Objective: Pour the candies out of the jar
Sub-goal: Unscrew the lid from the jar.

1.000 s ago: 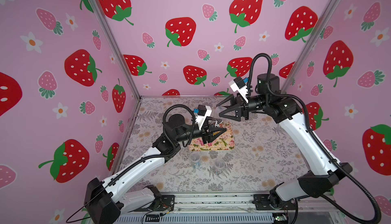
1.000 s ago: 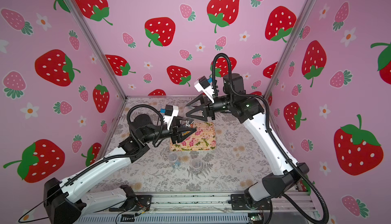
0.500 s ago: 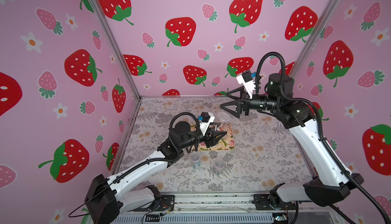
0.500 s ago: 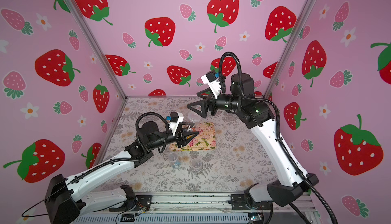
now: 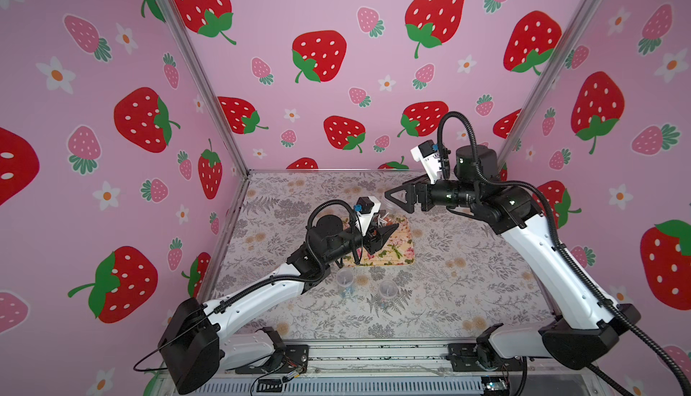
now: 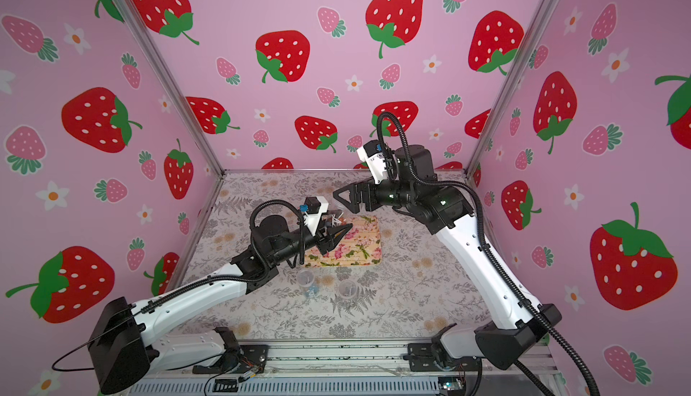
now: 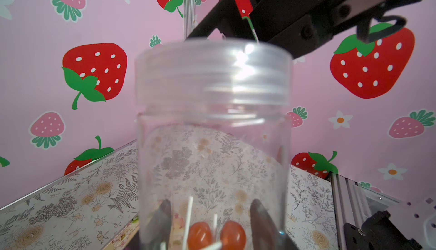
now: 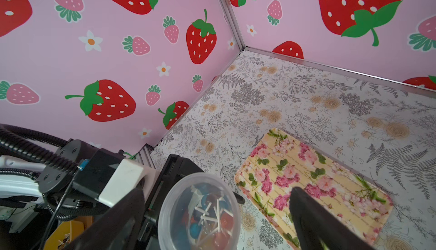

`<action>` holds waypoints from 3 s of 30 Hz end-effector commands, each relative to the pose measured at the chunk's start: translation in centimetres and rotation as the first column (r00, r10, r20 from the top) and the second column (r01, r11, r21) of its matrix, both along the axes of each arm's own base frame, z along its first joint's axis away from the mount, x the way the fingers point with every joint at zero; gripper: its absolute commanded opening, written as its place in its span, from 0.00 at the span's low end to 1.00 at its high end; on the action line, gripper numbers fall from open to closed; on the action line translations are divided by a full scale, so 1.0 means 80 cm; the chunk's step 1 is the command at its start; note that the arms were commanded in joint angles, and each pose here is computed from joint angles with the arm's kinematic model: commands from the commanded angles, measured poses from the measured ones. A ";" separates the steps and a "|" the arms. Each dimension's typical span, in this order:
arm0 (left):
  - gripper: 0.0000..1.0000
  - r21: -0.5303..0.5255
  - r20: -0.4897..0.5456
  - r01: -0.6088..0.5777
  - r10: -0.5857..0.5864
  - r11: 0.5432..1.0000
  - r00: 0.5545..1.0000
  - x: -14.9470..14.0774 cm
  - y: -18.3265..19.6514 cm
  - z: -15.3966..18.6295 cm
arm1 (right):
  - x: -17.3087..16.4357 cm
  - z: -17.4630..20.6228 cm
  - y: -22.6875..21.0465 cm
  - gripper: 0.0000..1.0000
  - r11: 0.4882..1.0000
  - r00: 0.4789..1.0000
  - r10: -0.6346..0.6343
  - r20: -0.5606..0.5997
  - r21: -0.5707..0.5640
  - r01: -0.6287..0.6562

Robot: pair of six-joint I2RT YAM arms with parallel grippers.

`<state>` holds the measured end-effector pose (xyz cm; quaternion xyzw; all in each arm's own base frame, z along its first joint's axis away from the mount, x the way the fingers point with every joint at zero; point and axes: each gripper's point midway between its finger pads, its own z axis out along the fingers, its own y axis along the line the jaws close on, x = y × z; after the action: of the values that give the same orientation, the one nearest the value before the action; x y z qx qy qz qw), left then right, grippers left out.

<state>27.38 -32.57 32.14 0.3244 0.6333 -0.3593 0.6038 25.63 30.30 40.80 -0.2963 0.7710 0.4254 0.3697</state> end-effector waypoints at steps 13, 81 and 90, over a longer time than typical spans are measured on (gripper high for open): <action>0.38 -0.040 0.066 -0.005 0.007 0.999 0.998 -0.003 0.001 0.026 | -0.003 -0.015 0.020 0.83 0.999 0.999 0.034 -0.033 0.013 -0.034; 0.41 0.008 0.098 0.043 -0.044 0.999 0.994 -0.024 0.009 0.035 | -0.022 0.004 0.012 0.96 0.997 0.997 0.072 0.013 0.012 -0.072; 0.41 0.014 0.099 0.041 -0.042 0.999 0.994 -0.024 0.010 0.034 | -0.033 -0.008 0.025 0.88 0.994 0.994 0.109 -0.012 -0.001 -0.109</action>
<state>25.38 -31.82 33.01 0.3585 0.6231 -0.3533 0.5987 23.22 31.89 40.53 -0.3359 0.7537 0.4439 0.3494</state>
